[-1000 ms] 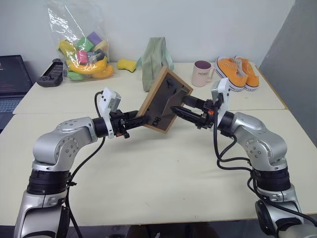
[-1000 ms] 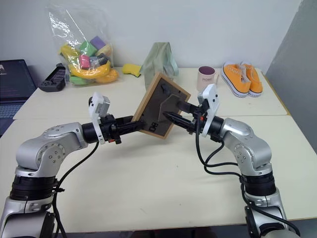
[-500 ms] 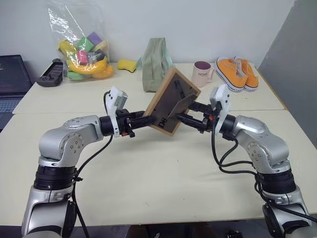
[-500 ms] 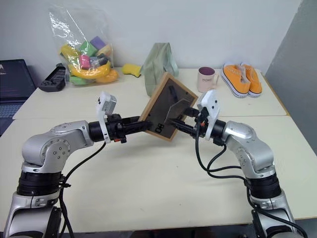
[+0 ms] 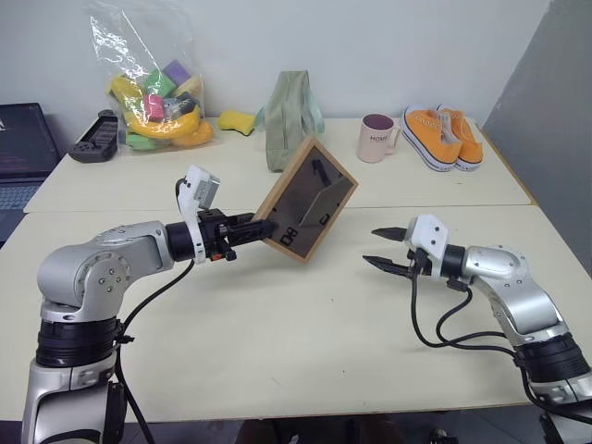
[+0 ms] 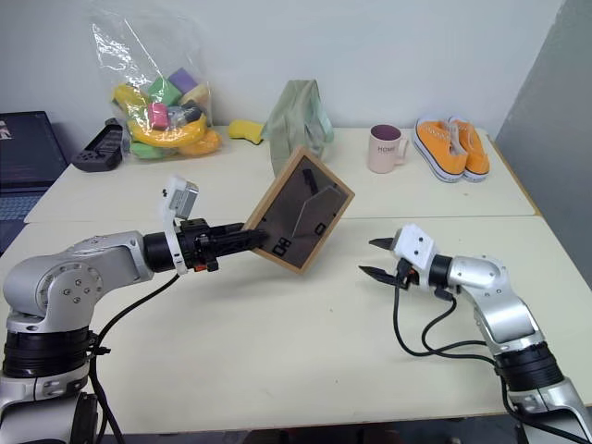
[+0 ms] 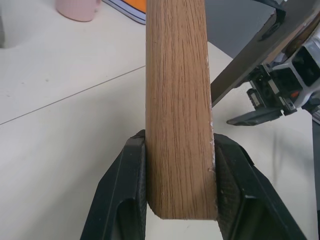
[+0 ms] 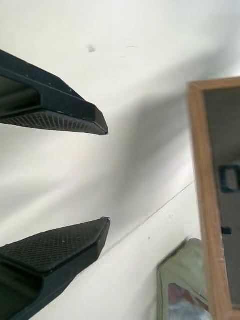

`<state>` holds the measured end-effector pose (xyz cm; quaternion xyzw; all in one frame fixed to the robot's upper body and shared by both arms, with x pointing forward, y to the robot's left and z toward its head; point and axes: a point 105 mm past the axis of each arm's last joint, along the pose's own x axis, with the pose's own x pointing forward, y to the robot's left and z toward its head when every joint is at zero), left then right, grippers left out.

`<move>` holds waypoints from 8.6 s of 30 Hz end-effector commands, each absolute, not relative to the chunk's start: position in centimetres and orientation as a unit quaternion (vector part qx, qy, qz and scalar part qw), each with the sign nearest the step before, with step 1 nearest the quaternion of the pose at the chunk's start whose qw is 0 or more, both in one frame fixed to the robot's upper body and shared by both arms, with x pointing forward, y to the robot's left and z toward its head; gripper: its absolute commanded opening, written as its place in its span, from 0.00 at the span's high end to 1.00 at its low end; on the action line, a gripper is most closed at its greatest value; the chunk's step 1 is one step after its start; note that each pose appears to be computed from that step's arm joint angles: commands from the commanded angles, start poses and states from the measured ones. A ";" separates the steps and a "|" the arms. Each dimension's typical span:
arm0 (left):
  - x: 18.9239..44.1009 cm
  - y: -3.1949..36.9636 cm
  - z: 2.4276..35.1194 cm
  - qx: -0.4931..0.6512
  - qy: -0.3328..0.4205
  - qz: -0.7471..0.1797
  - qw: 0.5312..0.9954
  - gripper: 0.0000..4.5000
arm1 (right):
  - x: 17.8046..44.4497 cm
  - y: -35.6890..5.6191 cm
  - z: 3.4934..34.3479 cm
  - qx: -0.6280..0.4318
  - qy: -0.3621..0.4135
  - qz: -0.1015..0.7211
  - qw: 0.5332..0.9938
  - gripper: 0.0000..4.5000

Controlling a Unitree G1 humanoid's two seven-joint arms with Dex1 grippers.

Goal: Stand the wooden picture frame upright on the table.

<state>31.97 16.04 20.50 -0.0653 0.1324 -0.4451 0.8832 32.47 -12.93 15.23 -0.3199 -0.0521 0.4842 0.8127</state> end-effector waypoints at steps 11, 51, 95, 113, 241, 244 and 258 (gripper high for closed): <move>29.8 15.6 19.8 -0.245 0.216 -0.454 0.829 0.70 | 32.5 -12.5 17.5 -0.581 -0.343 0.374 0.636 0.39; 26.0 12.2 19.3 -0.383 0.248 -0.500 0.736 0.70 | 31.7 -7.7 20.1 -0.573 -0.531 0.301 0.547 0.05; 23.9 13.1 18.2 -0.370 0.290 -0.523 0.711 0.70 | 32.8 -8.1 18.8 -0.589 -0.575 0.326 0.464 0.05; 23.6 13.1 18.1 -0.368 0.297 -0.529 0.705 0.70 | 32.8 -8.1 18.8 -0.588 -0.580 0.332 0.456 0.57; 19.9 17.3 21.6 -0.064 0.046 -0.440 0.894 0.07 | 36.6 -2.0 20.6 -0.121 -0.267 0.565 0.771 0.71; 19.8 17.4 21.5 -0.059 0.048 -0.436 0.897 0.07 | 36.2 -1.9 20.5 -0.048 -0.222 0.602 0.766 0.71; 19.7 17.6 22.0 -0.051 0.040 -0.428 0.901 0.07 | 34.7 -1.8 15.2 0.073 -0.052 0.662 0.745 0.71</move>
